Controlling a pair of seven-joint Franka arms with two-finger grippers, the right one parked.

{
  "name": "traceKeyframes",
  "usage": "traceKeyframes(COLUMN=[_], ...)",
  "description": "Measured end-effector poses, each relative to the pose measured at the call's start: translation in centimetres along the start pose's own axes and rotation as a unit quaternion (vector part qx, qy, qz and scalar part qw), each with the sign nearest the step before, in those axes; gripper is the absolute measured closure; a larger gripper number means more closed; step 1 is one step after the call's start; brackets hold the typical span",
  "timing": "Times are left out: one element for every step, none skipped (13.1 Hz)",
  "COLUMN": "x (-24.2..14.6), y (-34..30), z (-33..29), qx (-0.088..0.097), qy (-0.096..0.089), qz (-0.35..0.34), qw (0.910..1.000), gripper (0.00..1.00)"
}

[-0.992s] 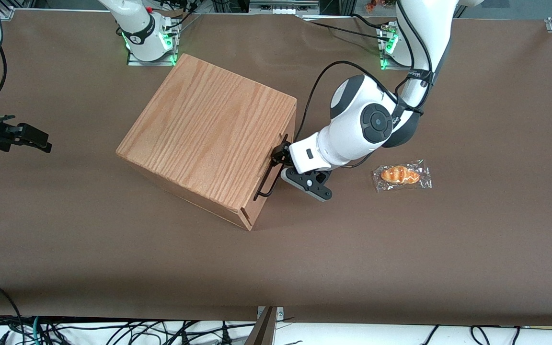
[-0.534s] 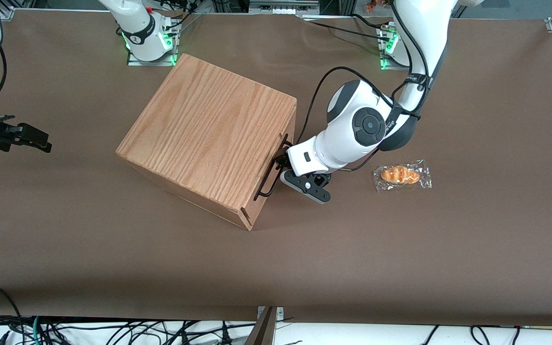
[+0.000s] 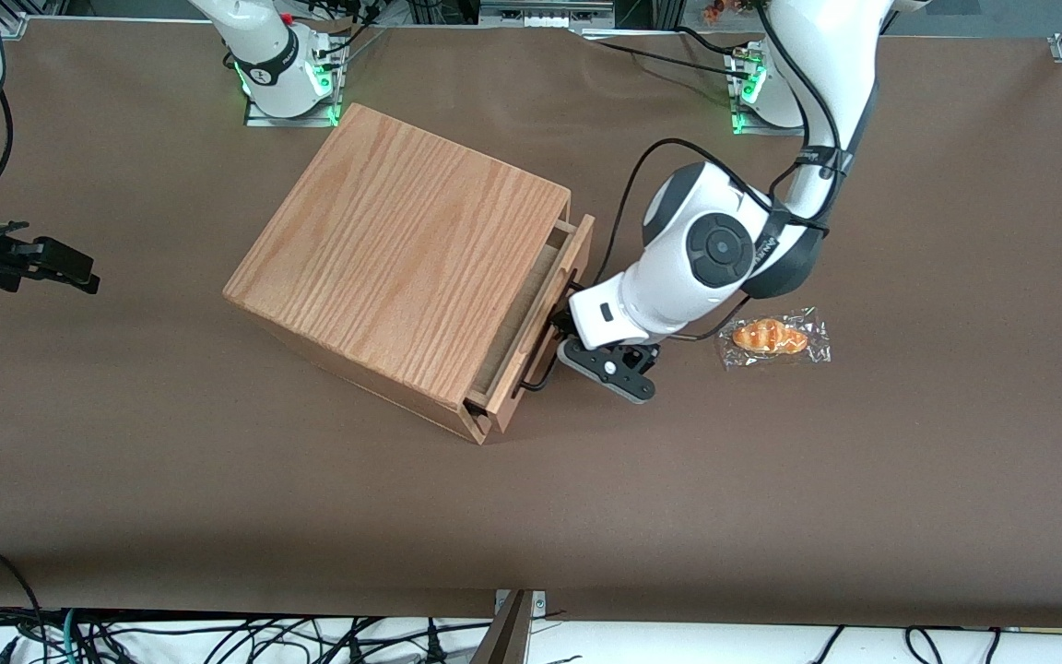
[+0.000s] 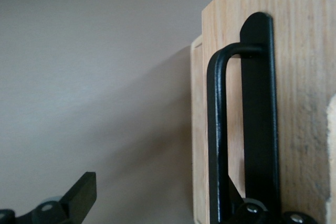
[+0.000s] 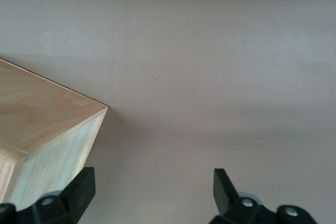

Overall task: Open top drawer with left arm
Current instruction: 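Pull the handle with the left gripper to slide the drawer out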

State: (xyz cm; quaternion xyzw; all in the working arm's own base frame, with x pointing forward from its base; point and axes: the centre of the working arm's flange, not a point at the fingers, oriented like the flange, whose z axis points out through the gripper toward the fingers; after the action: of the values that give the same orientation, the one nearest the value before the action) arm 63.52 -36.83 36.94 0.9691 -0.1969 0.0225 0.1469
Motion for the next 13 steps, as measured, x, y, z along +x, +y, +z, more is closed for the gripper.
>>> traceKeyframes(x=[0.1,0.1,0.2,0.2,0.1,0.1,0.1,0.1,0.1,0.1,0.1,0.1,0.0], y=[-1.7,-3.5,-5.0,-6.2,-6.9,-7.4,-7.8,-8.1,-8.1,-8.1,-8.2,-8.4,-8.6], z=[-0.5,-1.1,-1.5,-1.8,-2.0,-2.2,-2.3,-2.4,-2.7,-2.8,-2.8,-2.9,-2.9], qx=[0.003,0.006,0.007,0.008,0.008,0.008,0.008,0.012,0.016,0.019,0.019,0.019,0.019], qy=[-0.003,-0.004,-0.005,-0.006,-0.008,-0.008,-0.008,-0.008,-0.008,-0.008,-0.009,-0.009,-0.01], qz=[-0.004,-0.007,-0.009,-0.011,-0.013,-0.014,-0.016,-0.014,-0.012,-0.012,-0.012,-0.013,-0.014], qw=[1.0,0.9999,0.9999,0.9999,0.9999,0.9998,0.9998,0.9998,0.9998,0.9997,0.9997,0.9997,0.9997], gripper=[0.0,0.0,0.0,0.0,0.0,0.0,0.0,0.0,0.0,0.0,0.0,0.0,0.0])
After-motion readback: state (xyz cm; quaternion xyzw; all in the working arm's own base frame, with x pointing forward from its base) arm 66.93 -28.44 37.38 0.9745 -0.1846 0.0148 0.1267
